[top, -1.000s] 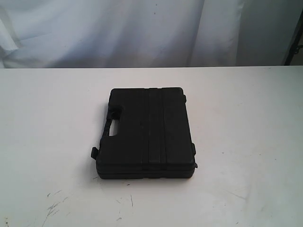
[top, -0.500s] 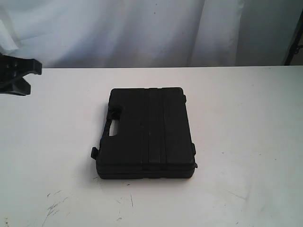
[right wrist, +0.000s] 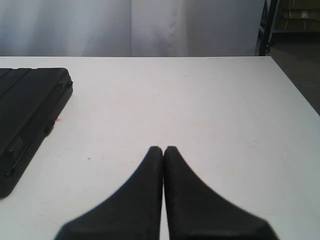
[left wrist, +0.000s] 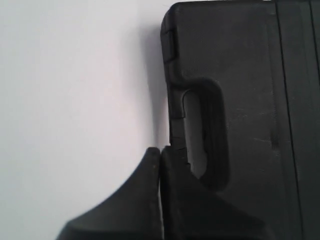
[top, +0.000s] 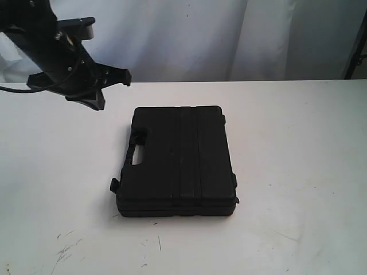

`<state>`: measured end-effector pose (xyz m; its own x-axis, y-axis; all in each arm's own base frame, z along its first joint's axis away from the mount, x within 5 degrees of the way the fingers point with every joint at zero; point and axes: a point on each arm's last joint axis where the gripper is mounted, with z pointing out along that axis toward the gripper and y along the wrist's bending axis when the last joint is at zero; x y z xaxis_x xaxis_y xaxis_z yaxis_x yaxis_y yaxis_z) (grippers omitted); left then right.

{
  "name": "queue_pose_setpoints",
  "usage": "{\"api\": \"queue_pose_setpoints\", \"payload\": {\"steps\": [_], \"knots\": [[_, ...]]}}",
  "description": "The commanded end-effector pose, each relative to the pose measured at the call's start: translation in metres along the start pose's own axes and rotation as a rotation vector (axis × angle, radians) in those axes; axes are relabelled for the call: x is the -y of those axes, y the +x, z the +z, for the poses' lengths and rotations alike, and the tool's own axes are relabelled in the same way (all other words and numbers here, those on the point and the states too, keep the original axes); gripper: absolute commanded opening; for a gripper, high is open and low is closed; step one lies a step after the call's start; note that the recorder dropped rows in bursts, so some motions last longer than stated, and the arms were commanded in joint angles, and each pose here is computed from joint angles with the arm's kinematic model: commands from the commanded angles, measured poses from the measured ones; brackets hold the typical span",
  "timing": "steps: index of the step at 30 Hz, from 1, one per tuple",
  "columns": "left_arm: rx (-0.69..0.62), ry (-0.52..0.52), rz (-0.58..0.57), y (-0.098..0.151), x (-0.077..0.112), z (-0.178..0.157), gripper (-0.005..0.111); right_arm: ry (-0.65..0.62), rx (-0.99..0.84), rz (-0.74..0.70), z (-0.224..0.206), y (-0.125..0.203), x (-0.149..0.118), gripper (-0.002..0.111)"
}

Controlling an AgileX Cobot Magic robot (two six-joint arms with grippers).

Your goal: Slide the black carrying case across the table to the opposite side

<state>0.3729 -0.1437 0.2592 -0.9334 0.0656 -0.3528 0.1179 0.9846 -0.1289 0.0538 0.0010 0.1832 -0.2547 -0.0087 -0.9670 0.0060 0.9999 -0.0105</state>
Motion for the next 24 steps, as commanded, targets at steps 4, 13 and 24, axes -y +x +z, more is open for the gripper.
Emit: {"api": "queue_pose_setpoints", "payload": {"steps": [4,13,24], "knots": [[-0.041,-0.017,-0.005,-0.005,0.021,0.030,0.023,0.006,0.001,-0.005,0.000,0.001,0.000,0.000],[-0.119,-0.037,-0.011,0.000,0.019,0.071,0.044,0.006,0.001,-0.005,0.000,0.001,0.000,0.000],[-0.159,-0.053,-0.037,0.005,0.017,0.102,0.044,0.006,0.001,-0.005,0.000,0.001,0.000,0.000]]}}
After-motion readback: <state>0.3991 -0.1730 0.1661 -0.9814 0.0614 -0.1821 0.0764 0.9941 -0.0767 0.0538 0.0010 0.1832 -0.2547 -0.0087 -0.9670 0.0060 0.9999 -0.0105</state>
